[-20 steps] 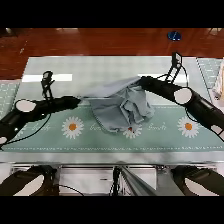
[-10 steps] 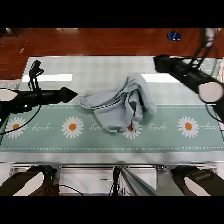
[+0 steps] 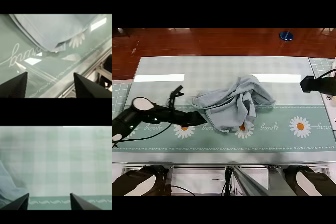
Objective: Fold the shirts.
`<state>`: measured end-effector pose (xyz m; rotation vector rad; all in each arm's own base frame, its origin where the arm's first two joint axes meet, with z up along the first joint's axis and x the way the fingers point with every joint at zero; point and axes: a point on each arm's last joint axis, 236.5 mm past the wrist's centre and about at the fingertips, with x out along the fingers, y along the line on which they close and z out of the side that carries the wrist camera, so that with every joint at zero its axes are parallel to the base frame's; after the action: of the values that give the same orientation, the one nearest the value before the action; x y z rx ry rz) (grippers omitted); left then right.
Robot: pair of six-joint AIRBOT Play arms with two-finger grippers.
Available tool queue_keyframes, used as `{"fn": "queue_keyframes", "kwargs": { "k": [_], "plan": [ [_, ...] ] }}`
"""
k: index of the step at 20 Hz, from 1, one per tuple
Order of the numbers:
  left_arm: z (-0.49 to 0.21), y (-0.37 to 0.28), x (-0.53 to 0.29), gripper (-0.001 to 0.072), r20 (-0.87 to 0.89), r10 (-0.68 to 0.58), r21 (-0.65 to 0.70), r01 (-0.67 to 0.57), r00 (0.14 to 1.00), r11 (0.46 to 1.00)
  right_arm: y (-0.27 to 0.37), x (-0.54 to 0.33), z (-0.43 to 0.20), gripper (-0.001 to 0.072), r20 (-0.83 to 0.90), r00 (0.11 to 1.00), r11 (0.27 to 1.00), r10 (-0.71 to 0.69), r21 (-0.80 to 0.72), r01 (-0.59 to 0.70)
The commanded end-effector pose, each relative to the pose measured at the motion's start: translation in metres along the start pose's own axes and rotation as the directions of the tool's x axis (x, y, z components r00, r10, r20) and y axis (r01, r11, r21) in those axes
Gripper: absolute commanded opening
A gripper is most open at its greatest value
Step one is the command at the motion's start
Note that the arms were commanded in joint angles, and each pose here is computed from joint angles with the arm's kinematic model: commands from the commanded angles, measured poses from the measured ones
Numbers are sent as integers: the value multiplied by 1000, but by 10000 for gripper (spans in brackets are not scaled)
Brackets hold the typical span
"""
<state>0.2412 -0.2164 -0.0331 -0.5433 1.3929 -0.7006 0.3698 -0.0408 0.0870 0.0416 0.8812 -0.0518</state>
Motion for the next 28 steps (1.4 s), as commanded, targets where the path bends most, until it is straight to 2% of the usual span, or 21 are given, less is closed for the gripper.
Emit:
{"fn": "queue_keyframes", "kwargs": {
  "k": [1,6,13,14,16,17,18,19,25,28],
  "plan": [
    [2,7,40,720,-1,45,-68,-45,999,997,-15,17,-38,582,-170,985,1000,13,1,-13],
    [14,22,66,720,-51,57,-126,-63,997,990,3,38,-53,582,-242,965,995,104,21,-102],
    [43,21,84,720,-67,70,-226,-84,995,971,4,40,-53,582,-244,963,994,110,17,-110],
    [44,25,85,684,-85,88,-235,-106,992,966,4,40,-53,582,-245,963,994,110,17,-110],
    [44,28,87,426,-128,101,-212,-126,987,969,4,40,-53,581,-245,963,994,111,17,-110],
    [46,28,89,264,-137,96,-213,-124,986,969,5,40,-53,581,-244,963,994,111,17,-110],
    [49,27,90,133,-136,94,-210,-122,986,970,5,40,-53,581,-245,963,994,112,18,-111],
    [53,26,90,35,-130,94,-196,-118,987,974,5,40,-53,581,-244,963,994,112,18,-111],
    [48,12,73,25,-167,54,-71,-67,984,995,1,50,-48,581,-219,967,991,130,49,-122],
    [56,3,57,25,-129,47,-38,-52,991,998,21,72,-69,582,-287,904,948,317,96,-302]
  ]
}}
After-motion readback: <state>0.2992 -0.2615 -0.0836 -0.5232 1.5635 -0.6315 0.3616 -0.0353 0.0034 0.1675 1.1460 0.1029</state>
